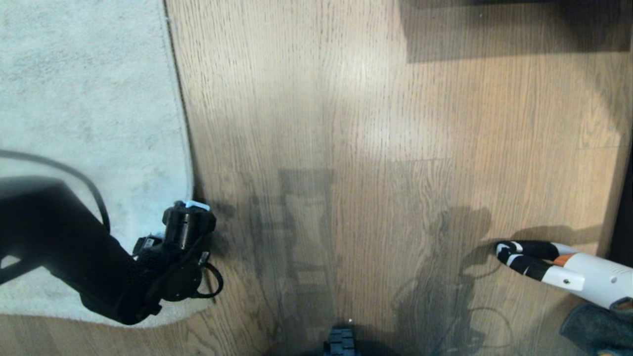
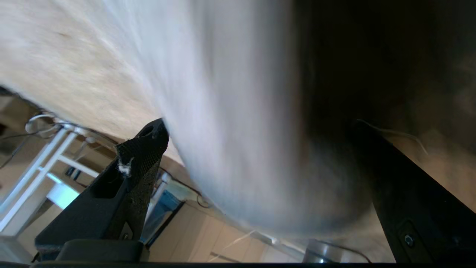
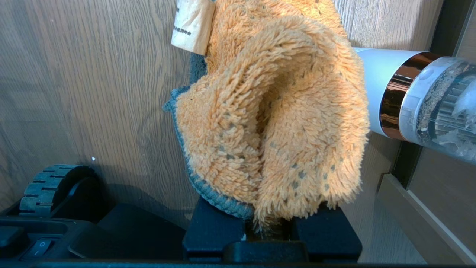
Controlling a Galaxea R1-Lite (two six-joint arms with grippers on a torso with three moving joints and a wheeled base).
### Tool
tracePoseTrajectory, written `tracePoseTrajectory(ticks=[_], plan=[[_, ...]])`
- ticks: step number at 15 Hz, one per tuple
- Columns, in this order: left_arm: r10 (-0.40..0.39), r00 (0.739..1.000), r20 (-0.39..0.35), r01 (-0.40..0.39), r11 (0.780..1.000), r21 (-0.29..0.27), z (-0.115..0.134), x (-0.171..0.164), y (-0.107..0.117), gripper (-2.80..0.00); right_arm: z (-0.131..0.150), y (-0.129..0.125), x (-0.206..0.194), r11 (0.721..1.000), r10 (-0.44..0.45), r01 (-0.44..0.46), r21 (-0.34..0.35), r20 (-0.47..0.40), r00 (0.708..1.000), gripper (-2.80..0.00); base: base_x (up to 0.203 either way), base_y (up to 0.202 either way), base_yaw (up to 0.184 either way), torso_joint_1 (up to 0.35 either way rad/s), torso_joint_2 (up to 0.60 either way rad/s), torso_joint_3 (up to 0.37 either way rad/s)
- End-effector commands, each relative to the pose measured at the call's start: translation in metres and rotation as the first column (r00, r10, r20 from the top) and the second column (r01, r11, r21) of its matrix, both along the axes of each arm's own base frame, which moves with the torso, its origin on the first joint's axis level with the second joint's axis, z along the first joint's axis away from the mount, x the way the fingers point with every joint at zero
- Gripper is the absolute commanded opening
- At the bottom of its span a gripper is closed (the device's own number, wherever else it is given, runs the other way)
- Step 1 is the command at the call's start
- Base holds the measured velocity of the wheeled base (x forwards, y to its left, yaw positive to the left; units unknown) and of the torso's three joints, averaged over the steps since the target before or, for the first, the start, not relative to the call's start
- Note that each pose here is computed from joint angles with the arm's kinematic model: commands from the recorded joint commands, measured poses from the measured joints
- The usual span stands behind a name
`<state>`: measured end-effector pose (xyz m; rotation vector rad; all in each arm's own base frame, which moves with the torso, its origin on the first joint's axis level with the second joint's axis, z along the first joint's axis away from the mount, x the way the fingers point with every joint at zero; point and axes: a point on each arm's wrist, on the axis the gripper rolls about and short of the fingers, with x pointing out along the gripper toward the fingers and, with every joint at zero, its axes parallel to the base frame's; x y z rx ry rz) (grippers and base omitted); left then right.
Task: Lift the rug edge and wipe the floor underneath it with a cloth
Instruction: Lift up the carpet
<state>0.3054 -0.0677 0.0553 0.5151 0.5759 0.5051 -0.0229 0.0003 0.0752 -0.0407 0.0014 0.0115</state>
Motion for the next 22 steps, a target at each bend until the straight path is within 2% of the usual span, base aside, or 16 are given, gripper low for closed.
tracePoseTrajectory(ticks=[1, 7, 13, 17, 22], plan=[[0.012, 0.998, 0.056, -0.012, 1.0, -0.002, 0.012, 0.003, 0.006, 0.0, 0.0, 0.0, 0.0, 1.0, 0.001, -0.001, -0.001, -0.001, 1.0, -2.8, 0.0, 0.0, 0.0, 0.0, 0.0, 0.0], [0.023, 0.994, 0.105, -0.024, 1.0, 0.001, 0.029, 0.003, 0.012, 0.0, 0.0, 0.0, 0.0, 1.0, 0.001, -0.001, -0.001, -0.001, 1.0, -2.8, 0.0, 0.0, 0.0, 0.0, 0.0, 0.0], [-0.006, 1.0, -0.019, 0.007, 1.0, 0.029, 0.004, -0.029, 0.01, 0.0, 0.0, 0.0, 0.0, 1.0, 0.001, -0.001, -0.001, -0.001, 1.0, -2.8, 0.0, 0.0, 0.0, 0.0, 0.0, 0.0], [-0.05, 0.996, -0.071, 0.053, 0.998, 0.04, -0.017, -0.048, 0.003, 0.0, 0.0, 0.0, 0.0, 1.0, 0.001, -0.001, -0.001, -0.001, 1.0, -2.8, 0.0, 0.0, 0.0, 0.0, 0.0, 0.0], [-0.067, 0.99, -0.125, 0.075, 0.995, 0.06, -0.038, -0.068, 0.005, 0.0, 0.0, 0.0, 0.0, 1.0, 0.001, -0.001, -0.001, -0.001, 1.0, -2.8, 0.0, 0.0, 0.0, 0.0, 0.0, 0.0]])
